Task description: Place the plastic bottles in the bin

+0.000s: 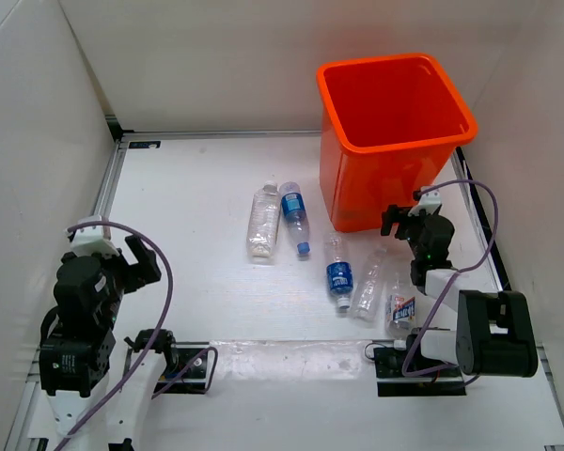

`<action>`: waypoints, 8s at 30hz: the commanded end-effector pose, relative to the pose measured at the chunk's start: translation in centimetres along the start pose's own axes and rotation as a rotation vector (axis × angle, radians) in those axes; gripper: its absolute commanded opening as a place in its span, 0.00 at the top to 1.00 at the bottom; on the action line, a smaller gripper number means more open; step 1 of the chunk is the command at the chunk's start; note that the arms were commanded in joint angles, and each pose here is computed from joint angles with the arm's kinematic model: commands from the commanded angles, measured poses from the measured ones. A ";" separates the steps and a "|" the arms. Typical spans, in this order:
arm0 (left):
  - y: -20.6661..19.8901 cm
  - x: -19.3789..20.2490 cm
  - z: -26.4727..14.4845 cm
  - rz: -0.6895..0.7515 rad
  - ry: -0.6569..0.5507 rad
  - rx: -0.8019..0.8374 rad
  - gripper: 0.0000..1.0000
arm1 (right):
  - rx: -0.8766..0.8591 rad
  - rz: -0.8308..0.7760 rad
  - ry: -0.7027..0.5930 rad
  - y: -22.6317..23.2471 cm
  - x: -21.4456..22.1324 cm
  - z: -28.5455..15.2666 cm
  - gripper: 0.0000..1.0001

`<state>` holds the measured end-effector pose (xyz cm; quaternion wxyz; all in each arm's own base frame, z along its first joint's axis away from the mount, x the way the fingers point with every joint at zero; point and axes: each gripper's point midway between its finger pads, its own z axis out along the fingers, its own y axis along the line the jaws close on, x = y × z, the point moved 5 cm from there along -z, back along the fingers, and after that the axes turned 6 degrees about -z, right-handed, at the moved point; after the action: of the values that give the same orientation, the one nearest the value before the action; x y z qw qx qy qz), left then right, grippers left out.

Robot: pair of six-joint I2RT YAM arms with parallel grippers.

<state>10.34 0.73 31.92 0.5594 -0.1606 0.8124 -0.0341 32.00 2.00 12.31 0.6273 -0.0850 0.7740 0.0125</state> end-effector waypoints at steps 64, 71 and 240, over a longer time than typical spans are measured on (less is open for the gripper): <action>1.9 6.7 5.7 -0.014 0.110 -0.190 0.01 | 0.507 0.672 1.190 5.5 2.3 -17.7 0.10; 2.1 6.7 5.6 -0.016 0.102 -0.200 0.01 | 0.537 0.596 1.108 4.8 0.2 -17.7 0.10; 1.0 7.5 6.0 0.012 0.135 -0.095 0.01 | 0.096 0.781 1.173 8.5 4.3 -12.5 0.10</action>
<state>13.09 0.26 22.21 0.4835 -0.1836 0.8559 0.0034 17.57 8.29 10.96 0.0827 0.2251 0.9579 0.1575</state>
